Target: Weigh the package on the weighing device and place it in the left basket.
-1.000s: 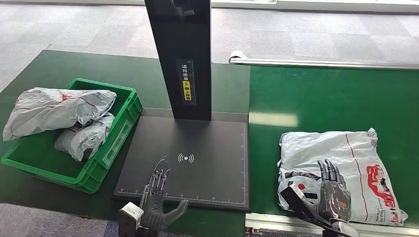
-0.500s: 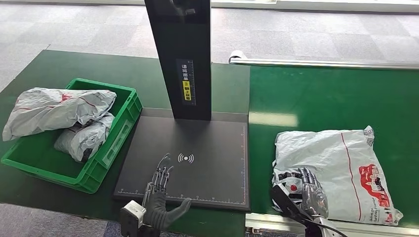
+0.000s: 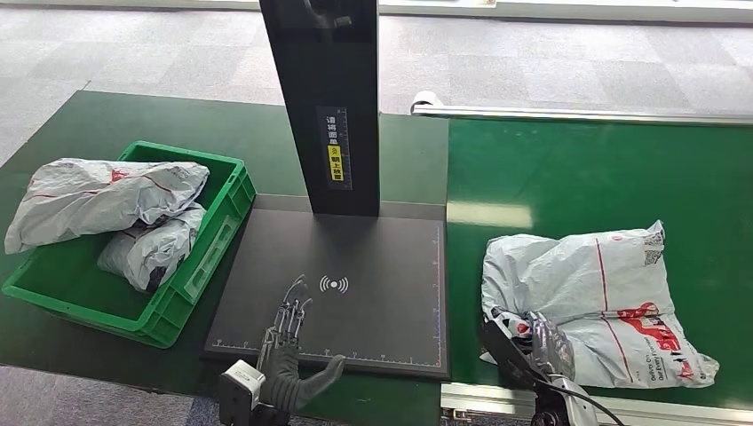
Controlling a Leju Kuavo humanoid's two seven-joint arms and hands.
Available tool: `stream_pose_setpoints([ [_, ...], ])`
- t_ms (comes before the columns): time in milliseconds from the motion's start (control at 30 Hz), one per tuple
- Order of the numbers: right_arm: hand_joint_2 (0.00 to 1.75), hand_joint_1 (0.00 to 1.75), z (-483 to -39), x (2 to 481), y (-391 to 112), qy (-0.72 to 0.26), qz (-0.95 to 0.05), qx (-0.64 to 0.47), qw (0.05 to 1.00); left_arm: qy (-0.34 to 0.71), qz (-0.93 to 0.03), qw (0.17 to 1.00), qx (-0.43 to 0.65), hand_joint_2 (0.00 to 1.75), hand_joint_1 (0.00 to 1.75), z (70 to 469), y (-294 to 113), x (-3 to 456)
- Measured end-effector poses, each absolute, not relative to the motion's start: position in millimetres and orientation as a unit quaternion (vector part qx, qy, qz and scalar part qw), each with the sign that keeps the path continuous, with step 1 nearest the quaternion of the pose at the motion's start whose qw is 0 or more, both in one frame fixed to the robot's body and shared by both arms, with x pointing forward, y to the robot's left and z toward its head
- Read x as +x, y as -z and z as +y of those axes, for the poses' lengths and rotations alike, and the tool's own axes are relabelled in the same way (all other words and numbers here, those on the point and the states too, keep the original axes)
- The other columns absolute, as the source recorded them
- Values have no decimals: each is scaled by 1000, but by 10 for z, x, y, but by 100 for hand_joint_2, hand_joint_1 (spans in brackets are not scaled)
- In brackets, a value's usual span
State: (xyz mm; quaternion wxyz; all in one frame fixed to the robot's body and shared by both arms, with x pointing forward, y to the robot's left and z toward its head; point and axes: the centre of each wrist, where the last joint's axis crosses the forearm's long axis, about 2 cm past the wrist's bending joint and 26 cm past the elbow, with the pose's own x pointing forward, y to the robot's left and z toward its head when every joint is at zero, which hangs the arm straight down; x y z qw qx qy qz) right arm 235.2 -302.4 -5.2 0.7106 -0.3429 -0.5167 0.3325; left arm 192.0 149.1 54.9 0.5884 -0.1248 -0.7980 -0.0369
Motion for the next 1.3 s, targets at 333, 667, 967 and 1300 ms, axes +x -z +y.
stream_pose_setpoints([
  [333,175,175,-2997,2291,-142,-276,-566,-340,699,38,-798,588,-123,175,0,1496,-547,1921],
  [667,175,175,-2974,2253,-285,-266,-588,-346,681,38,-798,588,-123,175,0,1498,-547,1921],
  [967,175,175,-3008,2185,-483,-247,-620,-392,634,44,-802,585,-114,175,0,1515,-553,1923],
  [1300,175,175,-2738,2254,-1330,-248,-754,-334,508,66,-826,557,-56,175,0,1705,-588,1972],
])
